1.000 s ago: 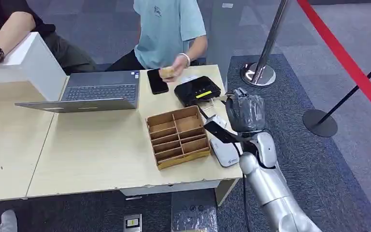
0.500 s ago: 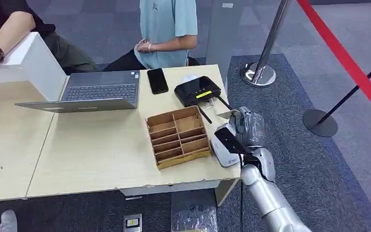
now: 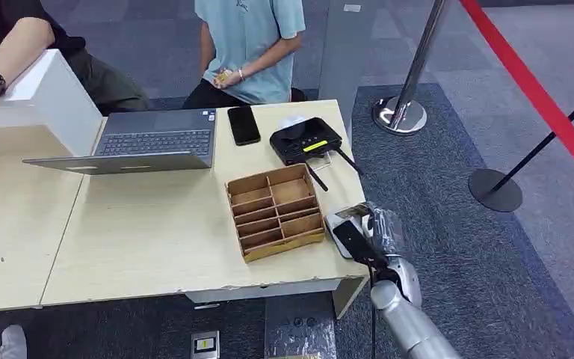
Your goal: Pass the card to the sensor for recognition and then transmit it.
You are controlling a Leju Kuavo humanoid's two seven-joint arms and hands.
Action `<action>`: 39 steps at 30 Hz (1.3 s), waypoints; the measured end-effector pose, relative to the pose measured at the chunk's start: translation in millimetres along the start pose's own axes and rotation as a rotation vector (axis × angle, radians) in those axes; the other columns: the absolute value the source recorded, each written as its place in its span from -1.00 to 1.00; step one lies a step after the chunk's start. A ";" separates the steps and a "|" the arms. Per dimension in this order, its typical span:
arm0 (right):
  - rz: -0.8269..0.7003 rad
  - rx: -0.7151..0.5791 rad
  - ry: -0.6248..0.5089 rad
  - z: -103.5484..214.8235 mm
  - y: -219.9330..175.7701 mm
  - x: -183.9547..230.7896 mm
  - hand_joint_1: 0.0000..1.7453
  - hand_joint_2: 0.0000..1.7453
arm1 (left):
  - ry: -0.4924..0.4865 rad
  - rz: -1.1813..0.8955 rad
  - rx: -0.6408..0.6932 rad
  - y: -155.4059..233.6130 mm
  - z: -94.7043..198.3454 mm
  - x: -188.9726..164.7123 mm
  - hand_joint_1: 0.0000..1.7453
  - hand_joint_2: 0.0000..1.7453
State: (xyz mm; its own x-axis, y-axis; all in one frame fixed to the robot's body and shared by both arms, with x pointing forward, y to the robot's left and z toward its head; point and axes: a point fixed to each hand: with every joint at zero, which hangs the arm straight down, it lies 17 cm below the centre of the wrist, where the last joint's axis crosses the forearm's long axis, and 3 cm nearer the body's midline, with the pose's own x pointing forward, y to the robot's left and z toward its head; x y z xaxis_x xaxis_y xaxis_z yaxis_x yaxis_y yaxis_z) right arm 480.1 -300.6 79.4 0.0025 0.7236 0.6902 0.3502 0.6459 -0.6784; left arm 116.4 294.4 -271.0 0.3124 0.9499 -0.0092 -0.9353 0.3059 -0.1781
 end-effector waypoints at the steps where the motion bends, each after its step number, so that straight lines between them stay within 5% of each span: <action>1: 0.001 0.006 0.009 2.1 2.0 -3.4 1.00 1.00 | -0.001 0.002 0.000 0.0 0.0 0.3 -1.00 -1.00; 39: 0.012 0.057 0.081 10.7 22.0 -24.0 1.00 1.00 | 0.009 -0.001 -0.001 0.0 -0.1 -3.0 -1.00 -1.00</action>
State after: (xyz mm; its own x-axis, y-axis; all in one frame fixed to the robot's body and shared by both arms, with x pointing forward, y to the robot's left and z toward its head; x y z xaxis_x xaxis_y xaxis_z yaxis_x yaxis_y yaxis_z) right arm 477.7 -301.1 45.3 0.0832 0.7107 0.6985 0.2956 0.6518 -0.6984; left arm 115.5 291.5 -271.1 0.3145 0.9491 -0.0177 -0.9349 0.3065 -0.1790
